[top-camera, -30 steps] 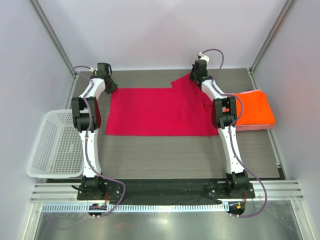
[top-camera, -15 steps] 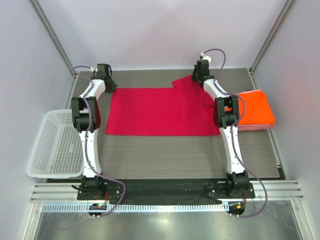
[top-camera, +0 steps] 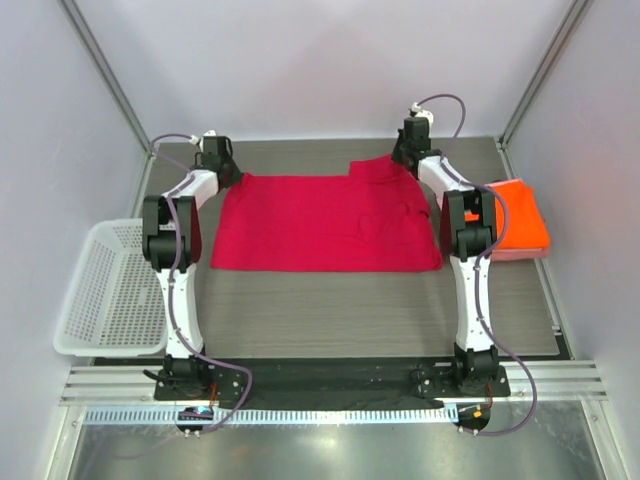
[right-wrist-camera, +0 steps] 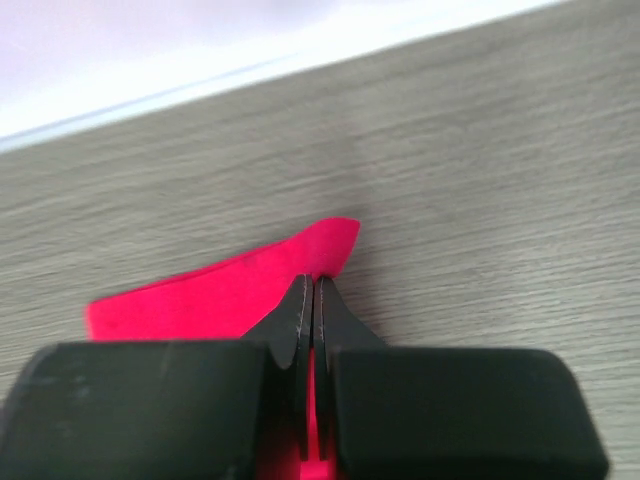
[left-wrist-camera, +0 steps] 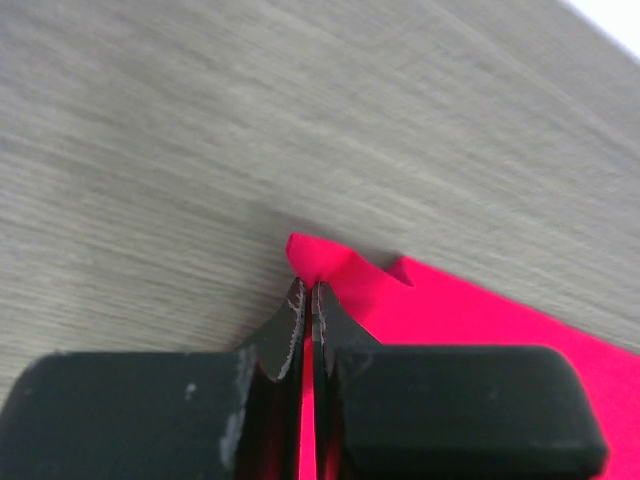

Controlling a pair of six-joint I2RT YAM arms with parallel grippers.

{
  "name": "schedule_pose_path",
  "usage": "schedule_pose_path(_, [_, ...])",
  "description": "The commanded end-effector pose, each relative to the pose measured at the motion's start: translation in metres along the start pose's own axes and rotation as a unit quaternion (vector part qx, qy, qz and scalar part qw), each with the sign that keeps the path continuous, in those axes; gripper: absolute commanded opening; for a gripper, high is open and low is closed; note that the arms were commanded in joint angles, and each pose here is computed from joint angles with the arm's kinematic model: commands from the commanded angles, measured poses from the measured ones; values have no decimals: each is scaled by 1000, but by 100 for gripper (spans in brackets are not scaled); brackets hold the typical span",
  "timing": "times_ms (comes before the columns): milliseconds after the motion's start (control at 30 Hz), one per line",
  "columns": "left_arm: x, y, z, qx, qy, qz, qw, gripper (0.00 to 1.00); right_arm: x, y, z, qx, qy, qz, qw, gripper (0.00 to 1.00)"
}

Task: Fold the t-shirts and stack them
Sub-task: Fold the tshirt

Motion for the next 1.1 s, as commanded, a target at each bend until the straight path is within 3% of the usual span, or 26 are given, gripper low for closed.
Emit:
schedule_pose_path(0, [-27,26,47,-82,10,-42,996,0,11,43,76,-89,-12,30,995,1])
schedule_pose_path(200, [-23,31,36,-78,25,-53,995,0,15,70,81,-88,-11,52,995,1])
schedule_pose_path(533, [-19,64,39,-135,2,-104,985,0,15,115,76,-81,-15,73,994,1])
schedule_pose_path(1067, [4,96,15,-148,-1,-139,979,0,5,178,39,-59,-22,90,994,1])
Point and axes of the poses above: each gripper's point midway between its finger pads, its own y axis back along the fingers, its own x axis along the line the jaws close on, z = x × y, the point moved 5 cm from there along y, back along the fingers, and after that the axes turned 8 degrees about y, right-handed, at the moved point
